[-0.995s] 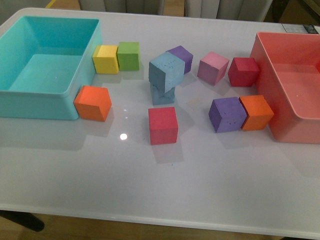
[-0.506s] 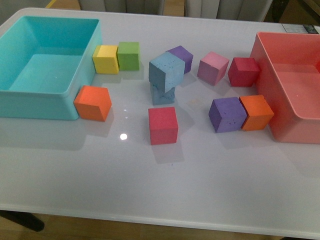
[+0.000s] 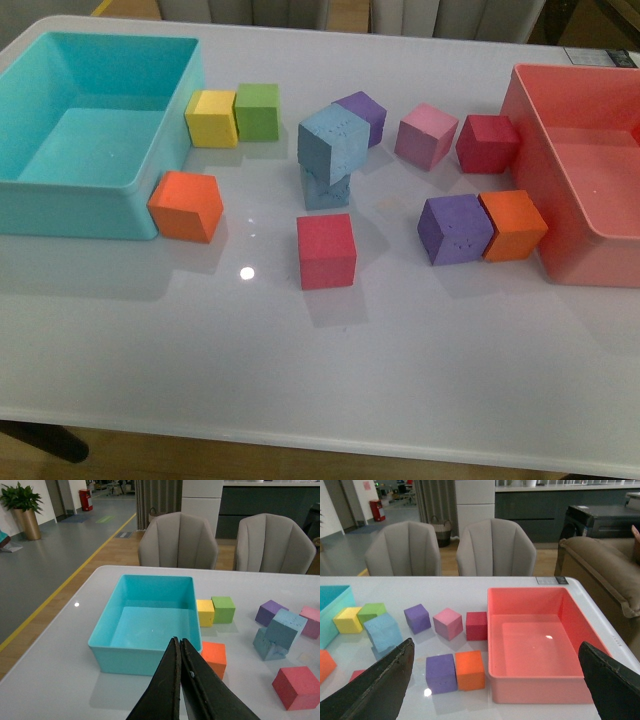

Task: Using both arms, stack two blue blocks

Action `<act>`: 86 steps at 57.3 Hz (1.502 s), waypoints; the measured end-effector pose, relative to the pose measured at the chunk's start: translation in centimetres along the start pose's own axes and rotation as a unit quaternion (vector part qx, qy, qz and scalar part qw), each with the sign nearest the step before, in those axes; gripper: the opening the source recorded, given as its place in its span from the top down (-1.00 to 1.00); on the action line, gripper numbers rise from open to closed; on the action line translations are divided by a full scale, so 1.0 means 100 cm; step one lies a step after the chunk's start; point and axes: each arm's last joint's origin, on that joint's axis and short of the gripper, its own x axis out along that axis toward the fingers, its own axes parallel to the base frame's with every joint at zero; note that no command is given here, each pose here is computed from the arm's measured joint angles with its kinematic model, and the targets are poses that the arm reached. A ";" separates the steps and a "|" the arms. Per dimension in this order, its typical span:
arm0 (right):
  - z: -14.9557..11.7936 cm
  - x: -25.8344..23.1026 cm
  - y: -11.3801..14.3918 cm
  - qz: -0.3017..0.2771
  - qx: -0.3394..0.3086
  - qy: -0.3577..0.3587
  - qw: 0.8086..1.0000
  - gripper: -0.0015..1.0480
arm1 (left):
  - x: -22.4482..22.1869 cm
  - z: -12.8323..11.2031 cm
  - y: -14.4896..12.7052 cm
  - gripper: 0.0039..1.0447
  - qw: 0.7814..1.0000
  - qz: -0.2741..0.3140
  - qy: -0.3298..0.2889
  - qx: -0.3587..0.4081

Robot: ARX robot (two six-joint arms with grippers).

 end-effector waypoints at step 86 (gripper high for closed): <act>0.000 0.000 0.000 0.000 0.000 0.000 1.000 -0.83 | -0.003 0.002 0.000 -0.84 1.000 0.000 -0.013 0.000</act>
